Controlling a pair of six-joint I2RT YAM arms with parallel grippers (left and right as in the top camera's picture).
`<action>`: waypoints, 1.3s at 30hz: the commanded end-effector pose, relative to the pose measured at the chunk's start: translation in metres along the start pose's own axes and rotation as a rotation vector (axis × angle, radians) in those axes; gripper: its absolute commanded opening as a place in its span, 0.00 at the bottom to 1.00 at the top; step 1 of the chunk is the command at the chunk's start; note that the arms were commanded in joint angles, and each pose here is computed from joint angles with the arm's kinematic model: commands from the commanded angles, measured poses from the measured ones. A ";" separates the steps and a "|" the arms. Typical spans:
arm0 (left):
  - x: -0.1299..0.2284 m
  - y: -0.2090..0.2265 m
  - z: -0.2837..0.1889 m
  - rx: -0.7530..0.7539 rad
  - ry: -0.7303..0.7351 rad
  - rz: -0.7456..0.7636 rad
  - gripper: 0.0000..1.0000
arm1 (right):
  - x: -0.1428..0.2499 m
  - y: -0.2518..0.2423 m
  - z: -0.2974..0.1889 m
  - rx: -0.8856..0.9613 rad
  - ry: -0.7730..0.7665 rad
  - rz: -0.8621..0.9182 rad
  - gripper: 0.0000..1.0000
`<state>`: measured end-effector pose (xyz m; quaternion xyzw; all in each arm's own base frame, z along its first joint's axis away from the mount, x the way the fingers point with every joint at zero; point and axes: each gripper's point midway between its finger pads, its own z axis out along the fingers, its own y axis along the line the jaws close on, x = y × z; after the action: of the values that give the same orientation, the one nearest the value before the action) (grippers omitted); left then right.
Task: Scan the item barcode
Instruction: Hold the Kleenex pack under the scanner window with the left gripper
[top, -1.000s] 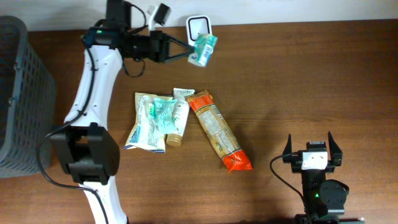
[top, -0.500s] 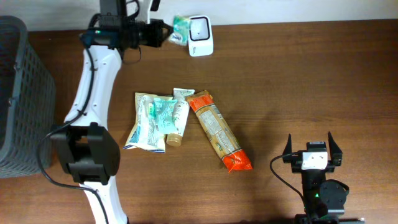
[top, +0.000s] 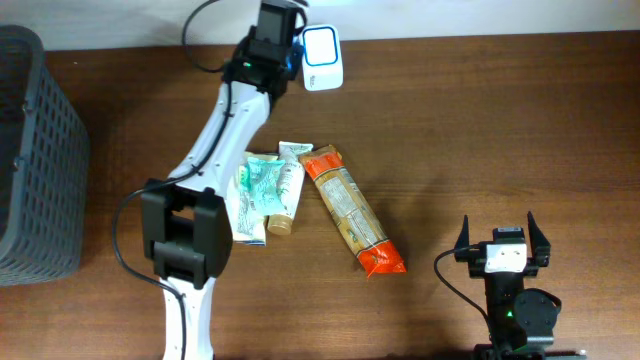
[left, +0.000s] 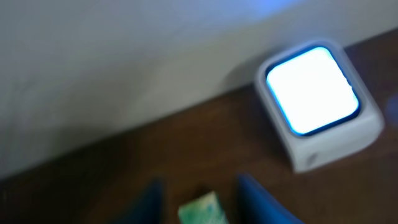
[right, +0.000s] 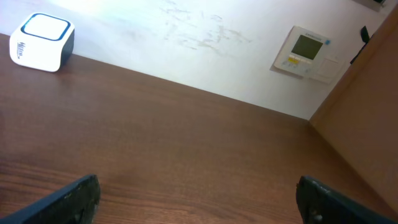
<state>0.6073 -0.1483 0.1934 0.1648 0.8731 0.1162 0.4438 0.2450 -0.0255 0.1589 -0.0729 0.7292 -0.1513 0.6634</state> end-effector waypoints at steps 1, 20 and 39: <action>0.023 0.022 0.003 -0.019 0.084 -0.119 0.72 | 0.004 -0.002 0.000 0.016 0.012 -0.003 0.99; 0.165 0.002 0.096 0.310 0.438 -0.702 0.70 | 0.004 -0.002 0.000 0.016 0.012 -0.003 0.99; 0.163 0.029 0.073 0.586 0.459 -0.827 0.37 | 0.004 -0.002 0.000 0.016 0.012 -0.003 0.99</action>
<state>0.5801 -0.0368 0.0393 -0.1352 0.9323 -0.2823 0.1812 0.2450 -0.0255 0.1588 -0.0726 0.7293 -0.1510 0.6634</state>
